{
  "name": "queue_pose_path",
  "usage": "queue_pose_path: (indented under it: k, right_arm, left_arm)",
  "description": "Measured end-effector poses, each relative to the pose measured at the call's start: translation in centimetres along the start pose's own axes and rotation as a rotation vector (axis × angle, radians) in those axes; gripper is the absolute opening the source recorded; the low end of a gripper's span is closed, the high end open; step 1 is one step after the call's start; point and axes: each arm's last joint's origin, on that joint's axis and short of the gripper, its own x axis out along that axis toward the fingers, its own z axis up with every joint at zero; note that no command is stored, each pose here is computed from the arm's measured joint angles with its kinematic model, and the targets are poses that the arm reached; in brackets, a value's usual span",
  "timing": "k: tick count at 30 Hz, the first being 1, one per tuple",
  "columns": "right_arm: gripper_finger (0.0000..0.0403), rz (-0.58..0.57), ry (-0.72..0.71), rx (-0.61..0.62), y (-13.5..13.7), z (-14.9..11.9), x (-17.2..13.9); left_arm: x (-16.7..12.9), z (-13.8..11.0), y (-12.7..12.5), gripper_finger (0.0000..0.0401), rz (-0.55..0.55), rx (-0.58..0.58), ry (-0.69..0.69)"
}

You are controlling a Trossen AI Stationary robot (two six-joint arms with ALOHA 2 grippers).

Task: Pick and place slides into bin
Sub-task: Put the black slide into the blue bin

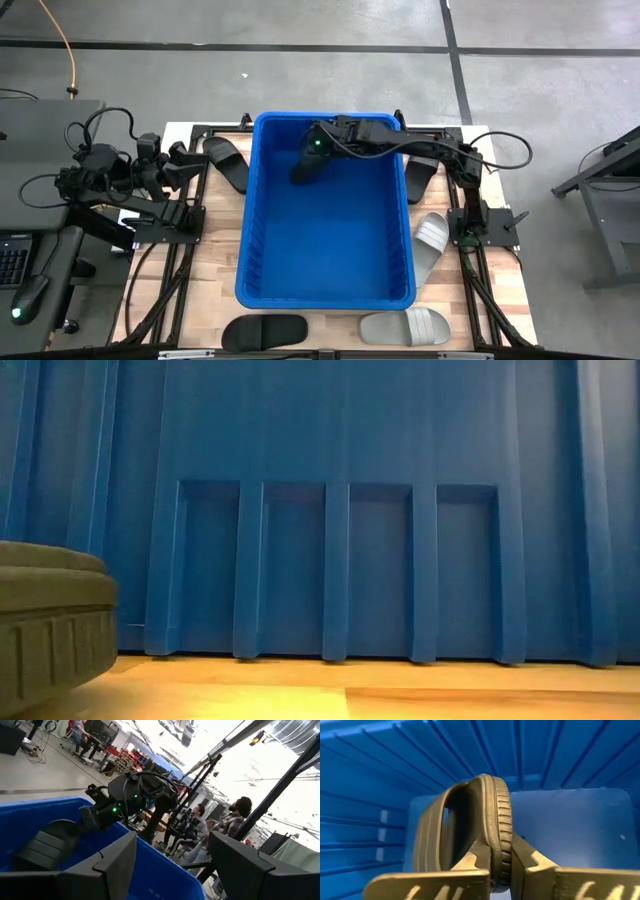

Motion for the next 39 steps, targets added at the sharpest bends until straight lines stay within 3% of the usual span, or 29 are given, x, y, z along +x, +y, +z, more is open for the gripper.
queue_pose_path:
  k: [10, 16, 22, 39]
  right_arm:
    - [0.0002, -0.088, 0.125, -0.038, -1.6, -1.9, 2.3]
    - [0.0016, -0.093, 0.204, -0.048, -2.5, -3.4, 4.3]
    - [0.002, -0.079, 0.196, -0.094, -2.6, -3.6, 4.9]
    - [0.0185, -0.096, 0.169, -0.135, -3.0, -2.6, 5.3]
  left_arm:
    - [0.0, 0.0, 0.0, 0.0237, 0.002, 0.001, -0.001]
    - [0.0, 0.0, 0.0, 0.0237, 0.003, 0.001, -0.002]
    - [0.0, 0.0, 0.0, 0.0237, 0.003, 0.001, -0.002]
    - [0.0, 0.0, 0.0, 0.0237, 0.002, -0.001, -0.003]
